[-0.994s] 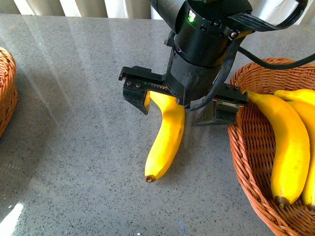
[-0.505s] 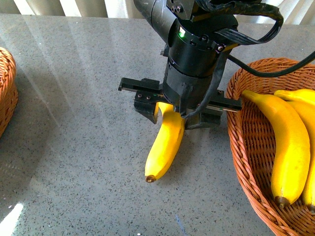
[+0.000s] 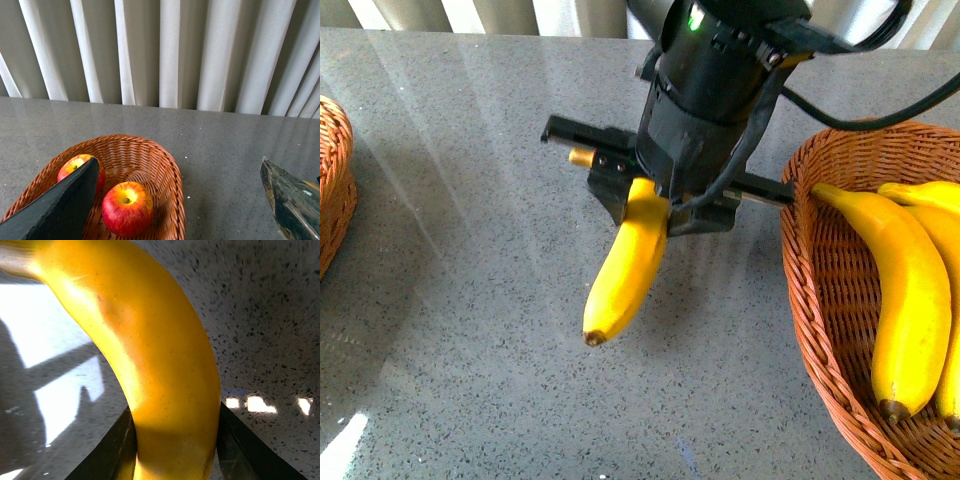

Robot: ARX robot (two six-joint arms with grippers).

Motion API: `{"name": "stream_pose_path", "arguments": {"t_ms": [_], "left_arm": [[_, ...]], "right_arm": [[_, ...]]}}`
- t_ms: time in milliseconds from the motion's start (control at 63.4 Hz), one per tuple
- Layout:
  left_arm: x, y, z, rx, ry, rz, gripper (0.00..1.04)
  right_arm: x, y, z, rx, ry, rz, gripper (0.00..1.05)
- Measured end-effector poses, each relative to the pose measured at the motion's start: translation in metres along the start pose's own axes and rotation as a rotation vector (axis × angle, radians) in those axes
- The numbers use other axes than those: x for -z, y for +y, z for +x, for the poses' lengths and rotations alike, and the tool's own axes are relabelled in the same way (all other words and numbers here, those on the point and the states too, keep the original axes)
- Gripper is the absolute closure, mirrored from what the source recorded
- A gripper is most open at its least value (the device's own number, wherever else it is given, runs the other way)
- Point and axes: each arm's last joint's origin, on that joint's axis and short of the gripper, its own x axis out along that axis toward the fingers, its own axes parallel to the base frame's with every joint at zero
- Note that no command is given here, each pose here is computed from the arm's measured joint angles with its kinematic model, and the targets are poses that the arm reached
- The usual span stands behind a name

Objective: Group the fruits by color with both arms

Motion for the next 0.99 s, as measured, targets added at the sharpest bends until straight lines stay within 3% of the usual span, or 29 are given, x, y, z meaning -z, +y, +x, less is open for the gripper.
{"name": "stream_pose_path", "arguments": {"t_ms": [158, 253, 458, 568, 710, 994], "left_arm": [[0.000, 0.000, 0.000, 0.000, 0.000, 0.000, 0.09], [0.000, 0.000, 0.000, 0.000, 0.000, 0.000, 0.09], [0.000, 0.000, 0.000, 0.000, 0.000, 0.000, 0.09], [0.000, 0.000, 0.000, 0.000, 0.000, 0.000, 0.09], [0.000, 0.000, 0.000, 0.000, 0.000, 0.000, 0.09], [0.000, 0.000, 0.000, 0.000, 0.000, 0.000, 0.09]], "right_arm": [[-0.008, -0.002, -0.049, -0.130, -0.110, 0.020, 0.71], [-0.007, -0.013, -0.072, -0.146, -0.176, 0.015, 0.71], [0.002, -0.088, -0.111, -0.094, -0.240, 0.099, 0.71], [0.017, -0.138, -0.121, -0.034, -0.252, 0.178, 0.71], [0.039, -0.183, -0.124, 0.005, -0.230, 0.240, 0.71], [0.051, -0.225, -0.118, 0.052, -0.223, 0.241, 0.71]]}}
